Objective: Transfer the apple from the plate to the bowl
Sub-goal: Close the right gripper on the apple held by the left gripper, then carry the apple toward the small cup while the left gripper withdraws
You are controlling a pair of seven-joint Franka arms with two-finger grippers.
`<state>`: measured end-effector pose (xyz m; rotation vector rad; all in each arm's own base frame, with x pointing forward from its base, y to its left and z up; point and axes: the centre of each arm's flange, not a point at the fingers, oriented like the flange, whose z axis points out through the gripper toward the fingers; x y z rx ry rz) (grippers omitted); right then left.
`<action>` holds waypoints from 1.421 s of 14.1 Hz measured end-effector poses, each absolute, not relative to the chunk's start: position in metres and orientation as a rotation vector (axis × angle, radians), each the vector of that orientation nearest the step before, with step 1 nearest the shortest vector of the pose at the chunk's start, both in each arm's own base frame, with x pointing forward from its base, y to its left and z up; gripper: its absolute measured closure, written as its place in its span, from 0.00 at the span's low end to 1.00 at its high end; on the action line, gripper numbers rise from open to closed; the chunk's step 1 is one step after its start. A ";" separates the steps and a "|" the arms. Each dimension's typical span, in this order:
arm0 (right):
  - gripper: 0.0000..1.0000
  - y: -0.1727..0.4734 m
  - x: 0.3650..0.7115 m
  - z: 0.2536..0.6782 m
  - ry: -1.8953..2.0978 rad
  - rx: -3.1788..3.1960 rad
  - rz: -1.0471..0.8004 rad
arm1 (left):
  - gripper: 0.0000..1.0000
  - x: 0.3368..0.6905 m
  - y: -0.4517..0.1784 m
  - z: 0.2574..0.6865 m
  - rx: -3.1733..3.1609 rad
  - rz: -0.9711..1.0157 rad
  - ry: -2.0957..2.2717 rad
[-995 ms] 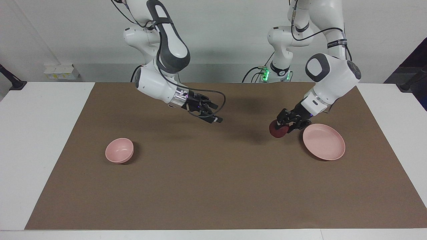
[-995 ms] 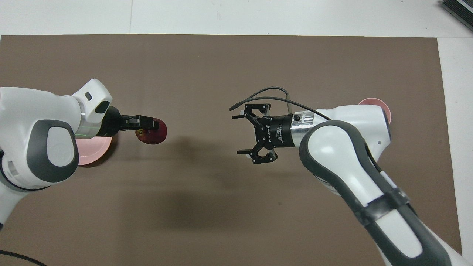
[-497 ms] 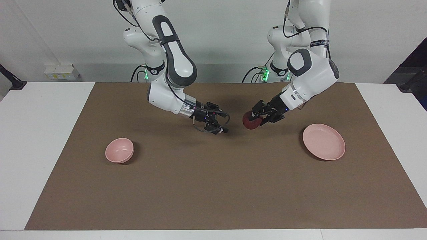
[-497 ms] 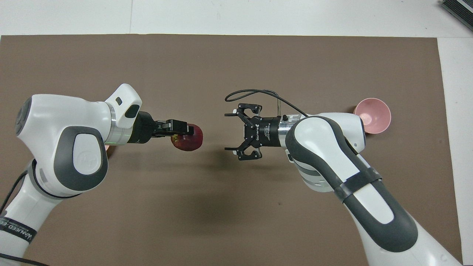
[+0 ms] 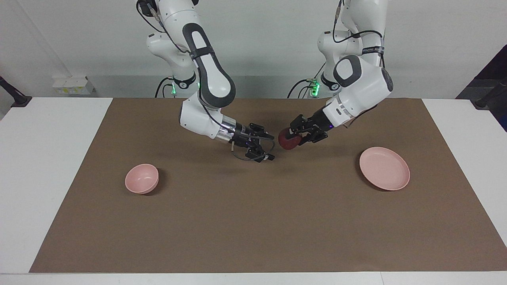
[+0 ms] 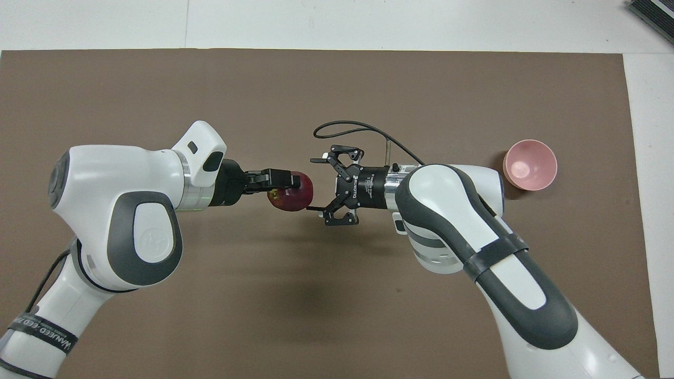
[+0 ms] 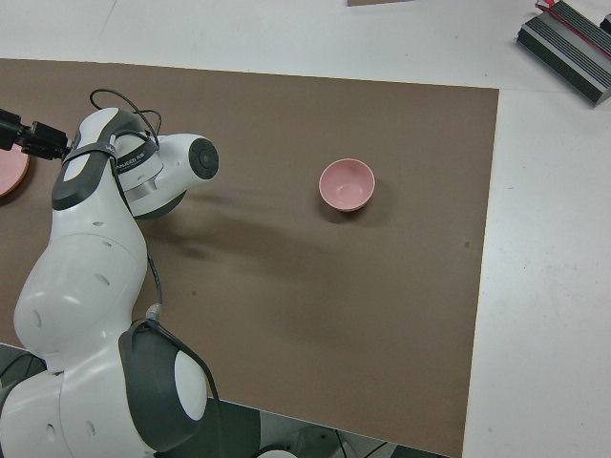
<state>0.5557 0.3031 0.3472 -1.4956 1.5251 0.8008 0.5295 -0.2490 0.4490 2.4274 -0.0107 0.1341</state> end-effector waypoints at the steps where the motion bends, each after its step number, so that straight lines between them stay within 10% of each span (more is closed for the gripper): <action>1: 0.00 0.307 0.554 0.348 1.520 -1.501 0.805 | 0.36 0.531 -0.249 0.451 2.426 0.149 -0.007; 13: 0.00 0.317 0.556 0.360 1.484 -1.434 0.823 | 0.36 0.532 -0.271 0.459 2.410 0.139 0.016; 15: 0.18 0.319 0.555 0.361 1.470 -1.444 0.817 | 0.36 0.534 -0.269 0.460 2.409 0.144 0.018; 20: 0.18 0.319 0.555 0.361 1.468 -1.445 0.815 | 0.36 0.534 -0.269 0.460 2.409 0.143 0.017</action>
